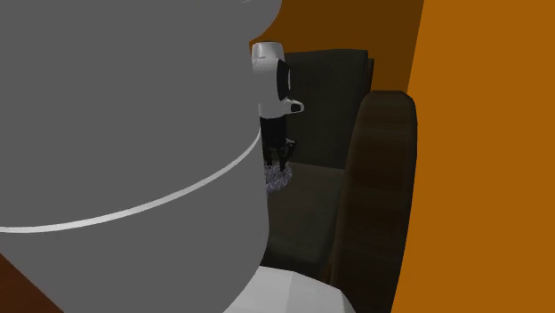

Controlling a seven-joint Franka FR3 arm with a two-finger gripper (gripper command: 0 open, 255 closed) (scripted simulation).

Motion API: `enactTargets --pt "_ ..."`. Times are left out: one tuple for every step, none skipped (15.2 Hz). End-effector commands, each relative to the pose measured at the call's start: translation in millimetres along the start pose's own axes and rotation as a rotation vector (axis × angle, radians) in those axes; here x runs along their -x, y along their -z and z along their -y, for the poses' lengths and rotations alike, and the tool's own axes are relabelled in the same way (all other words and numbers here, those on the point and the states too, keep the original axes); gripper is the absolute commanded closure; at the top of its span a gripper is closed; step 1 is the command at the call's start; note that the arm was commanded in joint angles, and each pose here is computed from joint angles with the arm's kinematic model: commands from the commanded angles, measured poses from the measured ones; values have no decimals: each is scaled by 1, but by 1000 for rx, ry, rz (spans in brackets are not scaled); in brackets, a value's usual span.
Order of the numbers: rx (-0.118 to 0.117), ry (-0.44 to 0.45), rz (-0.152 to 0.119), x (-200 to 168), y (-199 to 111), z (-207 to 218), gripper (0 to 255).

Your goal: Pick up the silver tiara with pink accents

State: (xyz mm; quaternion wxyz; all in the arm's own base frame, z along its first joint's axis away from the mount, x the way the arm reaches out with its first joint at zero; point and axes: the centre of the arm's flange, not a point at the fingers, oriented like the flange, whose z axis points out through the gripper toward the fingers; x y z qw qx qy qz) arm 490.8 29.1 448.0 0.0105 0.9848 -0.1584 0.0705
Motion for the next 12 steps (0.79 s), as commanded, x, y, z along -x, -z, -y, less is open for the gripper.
enactTargets --pt "0 0 0 -2 11 0 255" --pt "0 0 0 -2 16 0 255" --pt "0 0 0 -3 21 0 255" --pt "0 0 0 -4 26 0 255" --pt "0 0 0 -5 32 0 255" --pt "0 0 0 -5 37 0 255" --pt "0 0 0 -6 42 0 255" --pt "0 0 0 -7 47 0 255" --pt "0 0 0 -8 52 0 255" --pt "0 0 0 -8 58 0 255" --pt "0 0 0 -8 59 0 255" --pt "0 0 0 -8 59 0 255"
